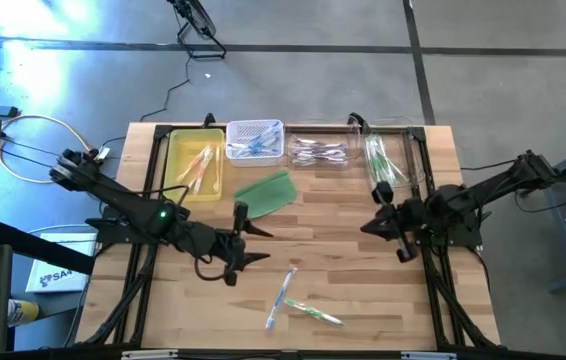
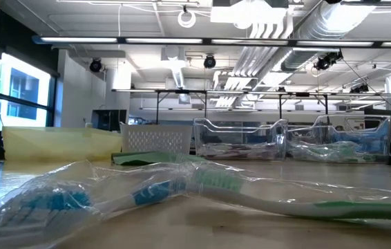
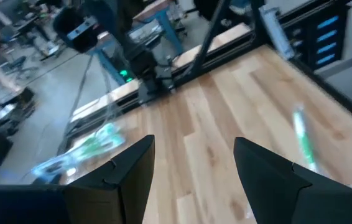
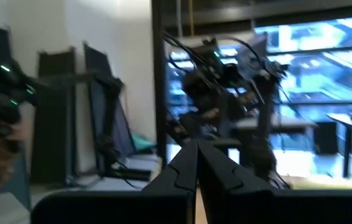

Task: Pick & Place Toothbrushes
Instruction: Put the blue toothbrush into the white bin

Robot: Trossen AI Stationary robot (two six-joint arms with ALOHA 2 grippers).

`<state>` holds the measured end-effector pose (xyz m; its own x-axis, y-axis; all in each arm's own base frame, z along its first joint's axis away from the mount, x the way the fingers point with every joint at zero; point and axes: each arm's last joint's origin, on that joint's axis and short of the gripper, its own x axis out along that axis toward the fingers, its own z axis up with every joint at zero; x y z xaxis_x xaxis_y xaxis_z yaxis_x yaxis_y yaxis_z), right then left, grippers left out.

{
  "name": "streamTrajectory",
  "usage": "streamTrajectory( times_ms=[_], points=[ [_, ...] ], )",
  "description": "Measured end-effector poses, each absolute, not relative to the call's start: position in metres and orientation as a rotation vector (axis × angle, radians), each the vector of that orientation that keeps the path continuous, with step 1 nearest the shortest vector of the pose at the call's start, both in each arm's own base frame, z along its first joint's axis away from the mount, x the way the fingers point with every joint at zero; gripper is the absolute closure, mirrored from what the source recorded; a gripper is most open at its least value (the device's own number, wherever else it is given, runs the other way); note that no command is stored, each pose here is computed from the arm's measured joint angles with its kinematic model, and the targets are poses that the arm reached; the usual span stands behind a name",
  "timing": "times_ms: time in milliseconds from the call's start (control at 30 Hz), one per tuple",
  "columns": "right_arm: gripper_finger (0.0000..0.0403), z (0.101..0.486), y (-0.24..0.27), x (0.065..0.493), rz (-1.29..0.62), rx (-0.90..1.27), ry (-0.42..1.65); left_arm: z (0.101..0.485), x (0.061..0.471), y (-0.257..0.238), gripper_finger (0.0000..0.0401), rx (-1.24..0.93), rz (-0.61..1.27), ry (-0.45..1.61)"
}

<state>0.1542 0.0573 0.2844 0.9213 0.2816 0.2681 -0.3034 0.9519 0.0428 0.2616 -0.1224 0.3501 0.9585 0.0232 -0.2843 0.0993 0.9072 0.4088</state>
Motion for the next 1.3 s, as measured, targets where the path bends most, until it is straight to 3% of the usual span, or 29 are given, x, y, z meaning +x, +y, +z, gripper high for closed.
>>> streamTrajectory(
  times_ms=[367, 867, 1300],
  points=[
    [0.0400, 0.253, 0.058, 0.151, 0.386, 0.204, -0.174, 0.346, 0.263, -0.127, 0.0188, 0.354, -0.157, 0.309],
    [0.0399, 0.238, 0.058, 0.151, 0.385, 0.239, -0.115, 0.341, 0.269, -0.131, 0.0188, -0.037, -0.132, 0.340],
    [0.0399, 0.233, 0.058, 0.152, 0.379, 0.226, -0.057, 0.268, 0.313, -0.155, 0.0188, -0.333, -0.002, 0.555]
  ],
)
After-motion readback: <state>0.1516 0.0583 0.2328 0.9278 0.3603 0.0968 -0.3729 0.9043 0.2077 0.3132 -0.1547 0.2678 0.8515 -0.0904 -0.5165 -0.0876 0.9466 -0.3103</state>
